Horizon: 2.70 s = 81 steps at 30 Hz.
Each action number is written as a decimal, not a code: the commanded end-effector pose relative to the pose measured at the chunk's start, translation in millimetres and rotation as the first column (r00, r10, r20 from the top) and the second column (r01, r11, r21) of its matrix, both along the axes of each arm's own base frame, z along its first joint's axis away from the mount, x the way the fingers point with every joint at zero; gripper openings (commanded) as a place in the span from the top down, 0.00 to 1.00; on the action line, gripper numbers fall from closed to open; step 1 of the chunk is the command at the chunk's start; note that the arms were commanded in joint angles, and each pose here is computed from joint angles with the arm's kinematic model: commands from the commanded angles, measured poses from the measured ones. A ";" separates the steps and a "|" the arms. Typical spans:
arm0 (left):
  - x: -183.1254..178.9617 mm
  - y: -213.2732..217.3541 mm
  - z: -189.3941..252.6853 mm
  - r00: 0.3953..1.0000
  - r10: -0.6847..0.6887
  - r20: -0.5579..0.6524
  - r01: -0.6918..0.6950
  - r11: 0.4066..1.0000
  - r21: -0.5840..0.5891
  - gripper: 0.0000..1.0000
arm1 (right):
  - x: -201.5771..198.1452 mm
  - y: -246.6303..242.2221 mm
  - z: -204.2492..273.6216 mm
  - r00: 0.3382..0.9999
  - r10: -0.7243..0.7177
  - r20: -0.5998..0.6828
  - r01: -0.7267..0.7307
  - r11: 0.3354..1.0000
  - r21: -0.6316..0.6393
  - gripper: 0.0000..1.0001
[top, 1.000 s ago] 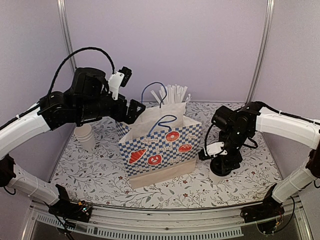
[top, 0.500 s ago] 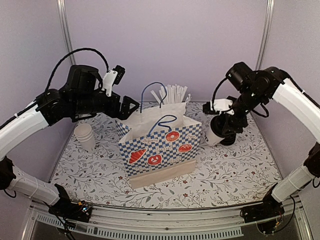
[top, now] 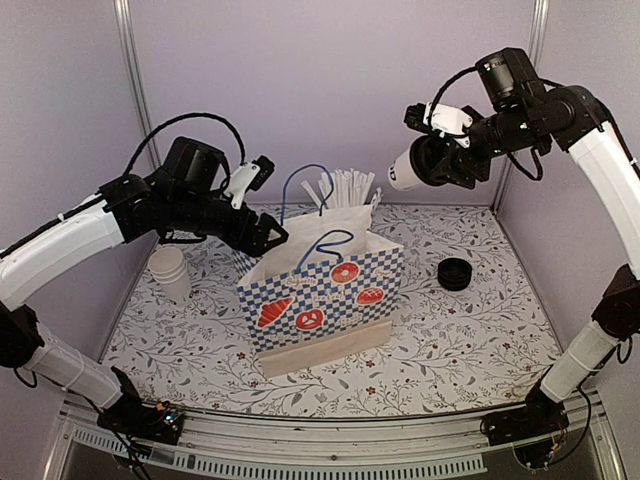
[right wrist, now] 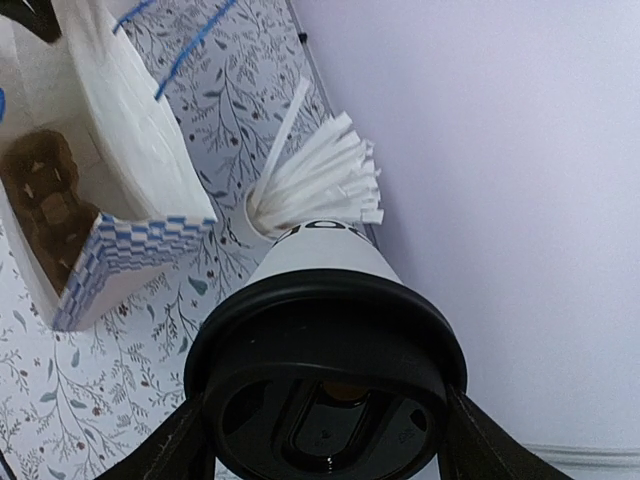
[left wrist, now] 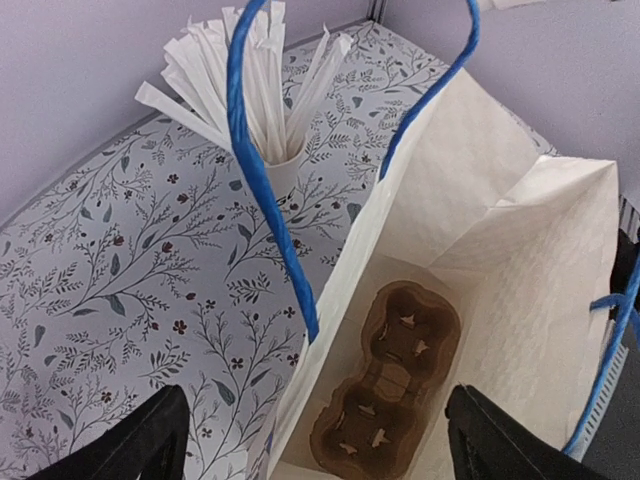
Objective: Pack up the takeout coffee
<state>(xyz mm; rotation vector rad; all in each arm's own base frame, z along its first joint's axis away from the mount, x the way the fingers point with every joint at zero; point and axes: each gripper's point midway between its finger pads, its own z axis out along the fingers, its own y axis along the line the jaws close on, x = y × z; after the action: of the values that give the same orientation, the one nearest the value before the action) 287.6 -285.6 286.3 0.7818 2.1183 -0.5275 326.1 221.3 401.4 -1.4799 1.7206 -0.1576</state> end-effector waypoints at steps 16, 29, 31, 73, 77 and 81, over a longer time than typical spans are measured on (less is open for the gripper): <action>-3.9 -18.9 -7.3 0.988 -0.127 -0.086 0.125 0.992 -0.029 0.34 | -95.3 111.4 -23.5 0.882 0.446 -0.153 -0.417 0.890 0.186 0.65; -32.1 -33.7 3.8 0.963 -0.224 -0.150 0.200 0.967 -0.158 0.49 | -90.3 125.9 -66.4 0.880 0.425 -0.212 -0.426 0.904 0.042 0.68; -35.4 -33.8 9.2 0.963 -0.229 -0.143 0.202 0.963 -0.177 0.49 | -93.6 127.4 -75.8 0.876 0.425 -0.228 -0.434 0.901 0.011 0.68; 15.5 1.5 -33.0 0.991 -0.050 -0.127 0.012 0.960 -0.280 0.25 | -149.4 76.4 -133.5 0.874 0.459 -0.158 -0.484 0.805 -0.343 0.71; 3.7 -9.3 -29.0 0.981 -0.133 -0.145 0.079 0.942 -0.325 0.28 | -126.7 85.6 -126.9 0.887 0.446 -0.119 -0.459 0.830 -0.316 0.71; -7.9 -11.8 -19.0 0.977 -0.172 -0.129 0.117 0.929 -0.351 0.29 | -111.2 98.7 -120.0 0.894 0.442 -0.074 -0.442 0.844 -0.304 0.72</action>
<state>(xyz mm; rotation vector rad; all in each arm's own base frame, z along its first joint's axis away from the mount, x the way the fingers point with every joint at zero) 293.8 -288.9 248.7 0.6644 2.1201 -0.9397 191.6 298.4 261.8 -2.1732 1.4072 -0.1574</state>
